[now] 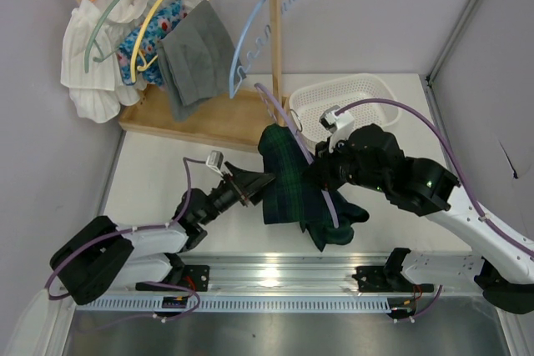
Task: Place the skirt on the hanger
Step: Place skirt on hanger
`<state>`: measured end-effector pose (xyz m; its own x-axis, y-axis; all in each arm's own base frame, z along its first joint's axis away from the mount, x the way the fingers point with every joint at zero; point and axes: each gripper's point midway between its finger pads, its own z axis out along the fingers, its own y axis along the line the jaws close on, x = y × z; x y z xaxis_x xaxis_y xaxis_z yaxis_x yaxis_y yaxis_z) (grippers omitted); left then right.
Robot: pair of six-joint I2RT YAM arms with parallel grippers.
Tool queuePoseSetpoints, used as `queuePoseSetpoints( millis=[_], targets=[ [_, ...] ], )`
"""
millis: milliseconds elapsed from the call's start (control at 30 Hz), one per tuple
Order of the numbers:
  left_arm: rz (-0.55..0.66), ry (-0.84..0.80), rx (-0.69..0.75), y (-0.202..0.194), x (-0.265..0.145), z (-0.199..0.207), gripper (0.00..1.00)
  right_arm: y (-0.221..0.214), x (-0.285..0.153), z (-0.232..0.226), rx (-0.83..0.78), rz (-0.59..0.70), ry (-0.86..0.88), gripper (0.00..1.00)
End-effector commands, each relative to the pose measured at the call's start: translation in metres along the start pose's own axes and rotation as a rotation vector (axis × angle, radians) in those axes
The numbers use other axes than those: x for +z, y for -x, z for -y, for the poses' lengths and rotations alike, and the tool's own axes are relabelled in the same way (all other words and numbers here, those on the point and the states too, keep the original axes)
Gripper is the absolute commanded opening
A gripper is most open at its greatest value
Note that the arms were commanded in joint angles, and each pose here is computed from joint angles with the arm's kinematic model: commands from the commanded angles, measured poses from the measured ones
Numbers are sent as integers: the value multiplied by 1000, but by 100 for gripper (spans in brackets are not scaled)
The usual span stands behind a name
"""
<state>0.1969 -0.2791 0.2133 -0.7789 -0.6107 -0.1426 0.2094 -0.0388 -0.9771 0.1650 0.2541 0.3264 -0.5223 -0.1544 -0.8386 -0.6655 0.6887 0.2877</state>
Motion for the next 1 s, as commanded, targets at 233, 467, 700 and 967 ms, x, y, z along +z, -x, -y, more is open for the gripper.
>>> queuePoseSetpoints(
  millis=[233, 467, 700, 967],
  targets=[
    [59, -582, 132, 9, -21, 143, 39, 49, -18, -16, 11, 200, 63, 0],
    [105, -581, 118, 16, -32, 142, 0, 46, -19, 17, 46, 199, -114, 0],
    [131, -515, 145, 19, -45, 135, 0, 41, -22, 55, 92, 186, -238, 0],
    [230, -413, 266, 34, -63, 140, 0, 38, -24, 60, 98, 191, -247, 0]
  ],
)
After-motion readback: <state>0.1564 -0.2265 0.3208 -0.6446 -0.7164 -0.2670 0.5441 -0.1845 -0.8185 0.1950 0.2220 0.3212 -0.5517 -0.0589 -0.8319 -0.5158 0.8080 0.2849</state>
